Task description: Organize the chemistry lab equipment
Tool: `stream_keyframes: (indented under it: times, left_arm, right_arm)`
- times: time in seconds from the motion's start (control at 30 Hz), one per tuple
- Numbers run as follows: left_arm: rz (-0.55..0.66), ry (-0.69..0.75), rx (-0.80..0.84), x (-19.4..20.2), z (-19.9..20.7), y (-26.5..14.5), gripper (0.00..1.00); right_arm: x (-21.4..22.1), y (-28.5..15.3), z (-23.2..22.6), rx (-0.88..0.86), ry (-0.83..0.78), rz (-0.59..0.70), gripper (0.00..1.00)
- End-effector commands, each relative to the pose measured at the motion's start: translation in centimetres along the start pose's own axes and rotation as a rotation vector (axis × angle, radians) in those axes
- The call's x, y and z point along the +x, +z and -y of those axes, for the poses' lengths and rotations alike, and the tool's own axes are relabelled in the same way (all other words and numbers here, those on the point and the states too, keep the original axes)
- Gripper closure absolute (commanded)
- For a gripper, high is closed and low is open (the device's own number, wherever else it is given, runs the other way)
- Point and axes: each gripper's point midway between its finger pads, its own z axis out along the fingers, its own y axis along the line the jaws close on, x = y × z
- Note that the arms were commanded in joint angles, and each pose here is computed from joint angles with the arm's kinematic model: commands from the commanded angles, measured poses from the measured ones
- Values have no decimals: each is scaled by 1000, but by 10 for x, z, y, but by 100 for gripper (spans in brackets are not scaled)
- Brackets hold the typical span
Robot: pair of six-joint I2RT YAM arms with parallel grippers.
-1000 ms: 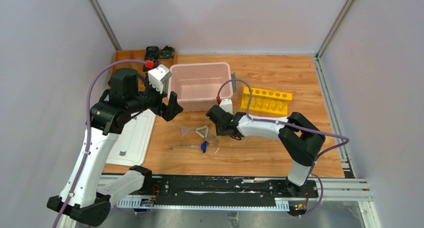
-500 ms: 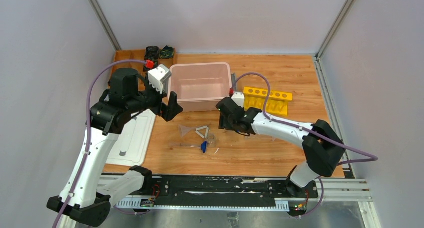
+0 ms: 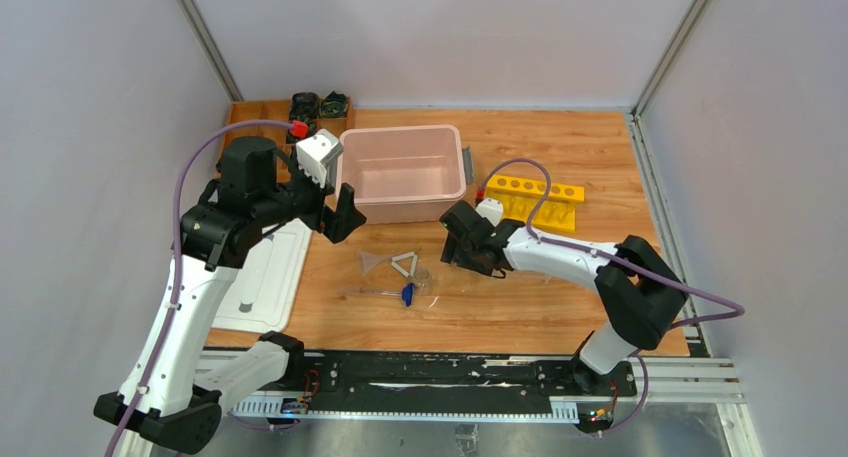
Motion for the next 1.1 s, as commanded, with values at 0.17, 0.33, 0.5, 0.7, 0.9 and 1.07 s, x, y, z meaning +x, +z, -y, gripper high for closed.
stream_keyframes:
  times: [0.17,0.33,0.5,0.7,0.9,1.07]
  left_arm:
    - [45,28,1,-12,2,-8,0]
    - [44,26,5,-12,3,-8,0]
    - [51,32,4,-15,3,-9,0]
    - [58,44,0,-15,4,-12,0]
    - [51,46,0,-12,3,-11,0]
    - [46,53,-1,-11,2,-10,0]
  right_arm:
    - [-2,23,17,99,115,28,30]
    - [-13,27,24,139,140,90,30]
    - [-20,34,21,160,158,112,30]
    - [-25,43,25,181,187,115,30]
    - [-32,49,22,182,176,123,30]
    - [-33,56,23,219,153,117,31]
